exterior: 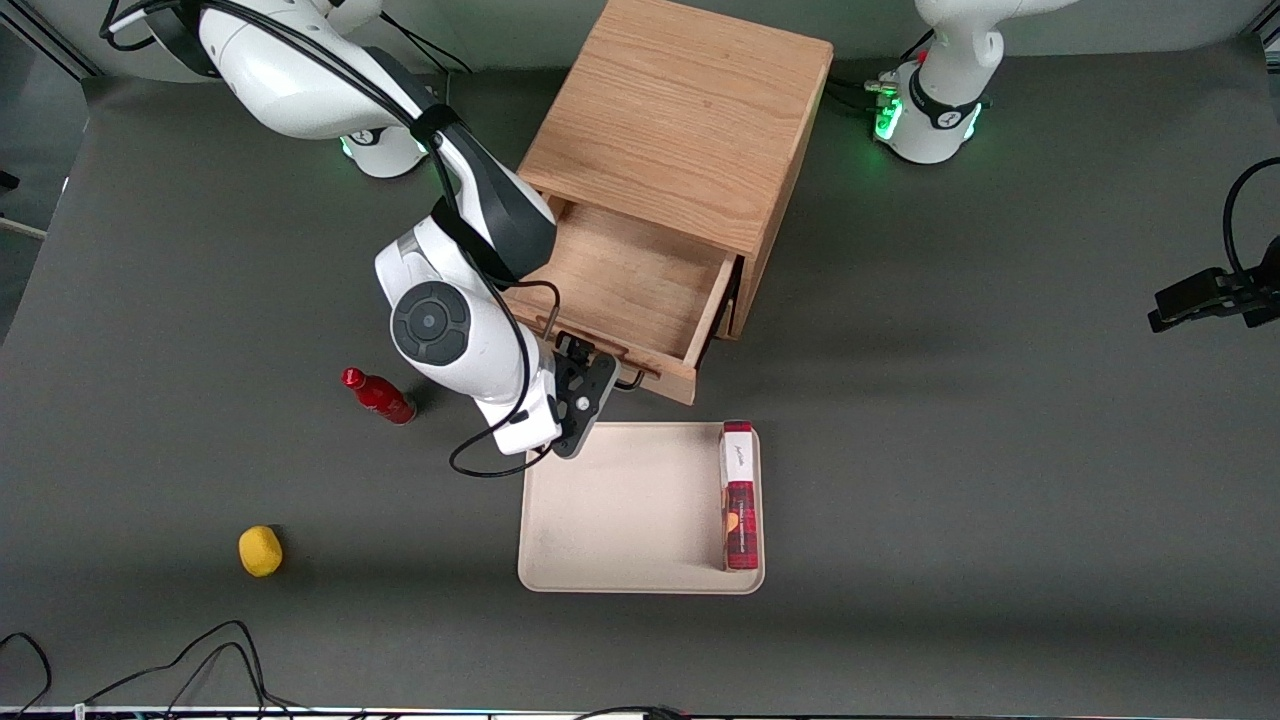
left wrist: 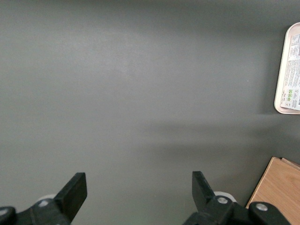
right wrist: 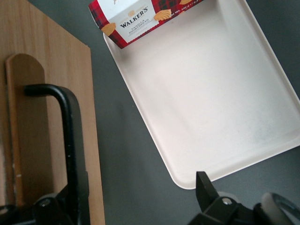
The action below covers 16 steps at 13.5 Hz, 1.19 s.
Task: Open upper drawer
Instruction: 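Keep pulling the upper drawer fully open with the right gripper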
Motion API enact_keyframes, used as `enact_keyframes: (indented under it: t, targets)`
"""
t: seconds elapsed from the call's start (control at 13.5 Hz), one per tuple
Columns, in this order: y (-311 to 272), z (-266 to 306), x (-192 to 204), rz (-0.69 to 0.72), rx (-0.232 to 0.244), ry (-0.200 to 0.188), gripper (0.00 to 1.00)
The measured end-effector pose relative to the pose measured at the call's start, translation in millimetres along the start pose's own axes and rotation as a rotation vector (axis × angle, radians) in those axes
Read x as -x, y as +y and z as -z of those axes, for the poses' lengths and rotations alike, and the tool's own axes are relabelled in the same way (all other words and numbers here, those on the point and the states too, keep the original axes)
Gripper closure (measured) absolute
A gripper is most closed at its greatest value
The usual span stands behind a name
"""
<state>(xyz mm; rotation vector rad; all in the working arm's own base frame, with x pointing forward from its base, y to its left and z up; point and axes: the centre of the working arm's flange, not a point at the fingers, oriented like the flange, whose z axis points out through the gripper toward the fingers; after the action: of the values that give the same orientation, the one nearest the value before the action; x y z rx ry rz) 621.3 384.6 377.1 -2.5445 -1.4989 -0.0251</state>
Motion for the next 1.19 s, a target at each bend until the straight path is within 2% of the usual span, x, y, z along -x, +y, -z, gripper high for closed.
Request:
enact_keyframes:
  t: [0.67,1.19]
  targets:
    - [25,13,12,-0.022,0.019,-0.038,0.00]
    - [39,21,8,-0.032,0.038,-0.013,0.00]
